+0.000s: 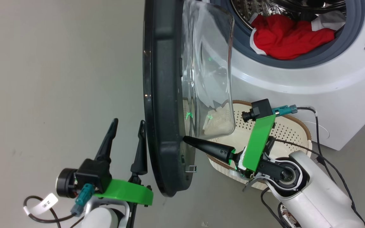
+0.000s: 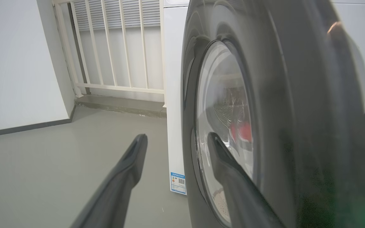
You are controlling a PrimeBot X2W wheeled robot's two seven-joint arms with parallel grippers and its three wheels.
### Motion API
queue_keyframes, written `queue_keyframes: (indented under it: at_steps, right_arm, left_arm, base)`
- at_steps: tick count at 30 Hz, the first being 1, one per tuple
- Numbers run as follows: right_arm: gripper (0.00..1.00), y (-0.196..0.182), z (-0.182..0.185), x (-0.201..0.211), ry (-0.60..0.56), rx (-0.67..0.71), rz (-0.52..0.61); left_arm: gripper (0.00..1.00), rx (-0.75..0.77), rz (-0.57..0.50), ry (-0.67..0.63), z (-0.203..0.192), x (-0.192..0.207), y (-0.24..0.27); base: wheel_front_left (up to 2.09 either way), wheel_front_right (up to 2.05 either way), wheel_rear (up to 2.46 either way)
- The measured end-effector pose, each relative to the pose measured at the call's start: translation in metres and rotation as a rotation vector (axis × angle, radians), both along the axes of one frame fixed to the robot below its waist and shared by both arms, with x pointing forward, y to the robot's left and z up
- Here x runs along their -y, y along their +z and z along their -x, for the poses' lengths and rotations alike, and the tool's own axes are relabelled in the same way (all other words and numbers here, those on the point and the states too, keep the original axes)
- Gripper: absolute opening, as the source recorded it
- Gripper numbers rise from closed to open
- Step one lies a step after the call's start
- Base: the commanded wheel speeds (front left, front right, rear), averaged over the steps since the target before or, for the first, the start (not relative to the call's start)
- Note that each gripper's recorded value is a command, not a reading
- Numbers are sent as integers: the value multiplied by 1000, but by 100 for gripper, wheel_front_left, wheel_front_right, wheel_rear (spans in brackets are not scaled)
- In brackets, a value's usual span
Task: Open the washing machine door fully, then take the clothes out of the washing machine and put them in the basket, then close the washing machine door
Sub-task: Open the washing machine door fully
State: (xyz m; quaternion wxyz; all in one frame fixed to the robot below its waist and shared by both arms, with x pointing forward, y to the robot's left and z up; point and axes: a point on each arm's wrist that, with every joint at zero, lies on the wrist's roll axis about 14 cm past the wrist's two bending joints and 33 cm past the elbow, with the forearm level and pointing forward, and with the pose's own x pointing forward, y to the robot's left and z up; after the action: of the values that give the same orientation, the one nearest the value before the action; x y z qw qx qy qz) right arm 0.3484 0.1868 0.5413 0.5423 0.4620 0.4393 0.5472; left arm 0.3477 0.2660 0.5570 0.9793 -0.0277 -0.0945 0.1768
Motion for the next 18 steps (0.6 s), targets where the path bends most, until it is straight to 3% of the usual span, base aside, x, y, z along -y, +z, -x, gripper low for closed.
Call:
queue_keyframes:
  at_steps: [7, 8, 10, 11, 18]
  right_arm:
    - [0, -5, -13, 3, -56, 56, 39]
    - [7, -5, -15, 4, -66, 73, 46]
    - [44, -9, -20, 6, -92, 124, 75]
    - [97, -11, -24, 8, -111, 163, 95]
    - [100, -7, -43, 19, -219, 490, 178]
  left_arm:
    - [100, 0, 1, 0, -1, 1, 0]
    - [100, 0, 1, 0, -1, 1, 0]
    - [100, 1, 2, 0, -1, 1, 0]
    - [100, 1, 2, 0, -1, 0, 0]
    - [100, 18, 9, 5, 0, -1, 5]
  base:
    - [0, 0, 0]
    - [0, 0, 0]
    - [0, 0, 0]
    - [0, 0, 0]
    - [0, 0, 0]
